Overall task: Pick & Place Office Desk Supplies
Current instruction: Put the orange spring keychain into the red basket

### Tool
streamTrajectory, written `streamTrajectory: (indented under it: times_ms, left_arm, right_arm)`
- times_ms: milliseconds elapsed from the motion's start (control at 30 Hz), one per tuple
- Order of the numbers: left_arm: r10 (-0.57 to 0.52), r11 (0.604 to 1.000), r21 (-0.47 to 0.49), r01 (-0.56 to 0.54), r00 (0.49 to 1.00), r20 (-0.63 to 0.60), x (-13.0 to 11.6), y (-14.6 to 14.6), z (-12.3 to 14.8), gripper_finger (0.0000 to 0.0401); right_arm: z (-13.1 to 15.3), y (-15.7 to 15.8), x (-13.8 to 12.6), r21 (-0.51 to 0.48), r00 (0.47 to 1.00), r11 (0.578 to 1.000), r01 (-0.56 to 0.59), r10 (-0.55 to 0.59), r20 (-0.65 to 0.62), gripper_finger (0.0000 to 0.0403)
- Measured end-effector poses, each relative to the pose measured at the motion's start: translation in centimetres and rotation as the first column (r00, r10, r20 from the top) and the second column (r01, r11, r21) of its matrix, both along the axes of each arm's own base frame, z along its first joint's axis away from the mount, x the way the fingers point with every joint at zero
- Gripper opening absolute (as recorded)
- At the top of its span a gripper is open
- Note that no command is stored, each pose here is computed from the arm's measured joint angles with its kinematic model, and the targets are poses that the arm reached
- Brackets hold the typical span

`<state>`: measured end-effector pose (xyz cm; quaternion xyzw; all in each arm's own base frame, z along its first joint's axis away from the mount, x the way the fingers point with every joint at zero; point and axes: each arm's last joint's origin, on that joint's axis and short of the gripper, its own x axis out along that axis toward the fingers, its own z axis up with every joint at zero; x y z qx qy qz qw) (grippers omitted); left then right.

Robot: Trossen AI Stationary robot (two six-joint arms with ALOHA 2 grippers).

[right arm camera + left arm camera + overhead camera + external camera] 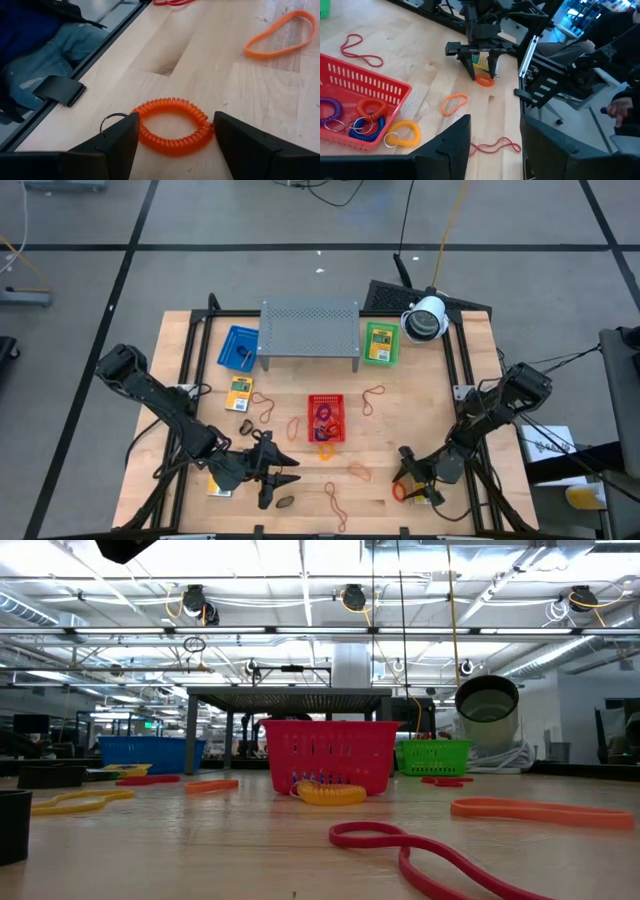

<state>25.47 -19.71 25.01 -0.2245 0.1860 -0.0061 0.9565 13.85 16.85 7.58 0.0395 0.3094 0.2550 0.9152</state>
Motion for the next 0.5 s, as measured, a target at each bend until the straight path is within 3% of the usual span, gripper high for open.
streamTrajectory:
  times_ms: [133,233,500]
  left_arm:
    - [0.0,1.0,-0.004,0.0,1.0,0.002,0.0,-0.01,0.02,0.0177]
    - [0.0,1.0,-0.004,0.0,1.0,0.002,0.0,-0.02,0.02,0.0177]
    - [0.001,1.0,-0.006,-0.001,1.0,0.001,-0.01,-0.03,0.02,0.0177]
  right_arm:
    - [-0.38,-0.24,-0.15,-0.012,0.998,0.999,0.032,-0.032,-0.05,0.0234]
    - [-0.47,-0.33,-0.18,-0.022,0.998,0.999,0.041,-0.042,-0.056,0.0199]
    - [-0.84,-0.69,-0.27,-0.074,0.996,0.996,0.049,-0.055,-0.075,0.0025]
